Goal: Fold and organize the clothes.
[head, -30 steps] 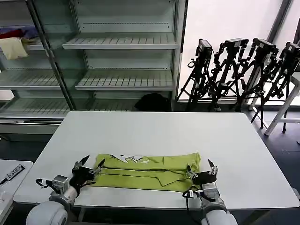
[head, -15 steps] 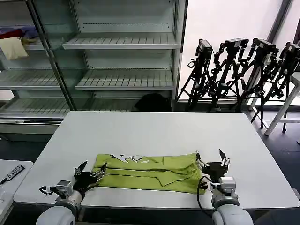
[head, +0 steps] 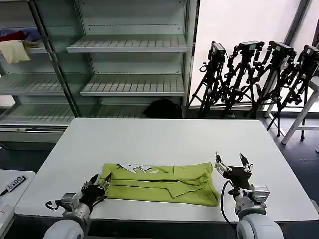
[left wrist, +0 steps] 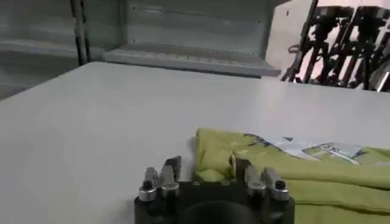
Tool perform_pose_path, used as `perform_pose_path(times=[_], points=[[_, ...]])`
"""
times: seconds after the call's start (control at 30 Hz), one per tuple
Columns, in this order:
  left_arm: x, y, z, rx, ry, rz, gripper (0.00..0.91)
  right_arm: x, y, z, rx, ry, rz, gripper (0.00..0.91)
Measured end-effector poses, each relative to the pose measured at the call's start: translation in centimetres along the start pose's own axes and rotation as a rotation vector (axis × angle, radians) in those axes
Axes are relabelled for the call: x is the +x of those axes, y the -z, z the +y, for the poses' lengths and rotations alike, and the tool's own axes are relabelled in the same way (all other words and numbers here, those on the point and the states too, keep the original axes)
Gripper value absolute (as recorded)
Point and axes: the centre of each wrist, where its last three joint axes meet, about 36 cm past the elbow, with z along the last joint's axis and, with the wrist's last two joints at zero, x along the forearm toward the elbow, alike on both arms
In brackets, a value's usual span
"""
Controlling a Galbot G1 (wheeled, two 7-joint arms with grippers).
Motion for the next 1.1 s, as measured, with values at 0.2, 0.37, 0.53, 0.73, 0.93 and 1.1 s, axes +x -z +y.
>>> perform_pose_path(times=[0.2,0.37,0.53,0.73,0.93,1.1], points=[[0.0,-0.3,-0.5,0.041,-0.024,0.014,0.020,-0.2,0.5,-0.4,-0.014,-0.008,-0.007,0.907],[0.1,-0.4,-1.1,0.078,-0.046,0.015,0.000,-0.3,0.9,-0.5,-0.023,-0.010,-0.013,0.907],[-0.1,-0.5,-1.2,0.098,-0.052,0.002,0.000,-0.3,0.9,-0.7,-0.028,-0.014,-0.012,0.907],[0.1,-0.7,-0.4,0.074,-0.039,-0.041,0.000,-0.3,1.1,-1.1,-0.032,-0.020,-0.012,0.907],[0.8,0.7,2.0,-0.025,-0.007,-0.120,0.000,-0.5,1.1,-1.4,-0.034,-0.024,-0.011,0.907],[1.3,2.4,5.0,-0.128,0.040,-0.180,0.000,-0.7,1.0,-1.4,-0.038,-0.024,-0.005,0.907]])
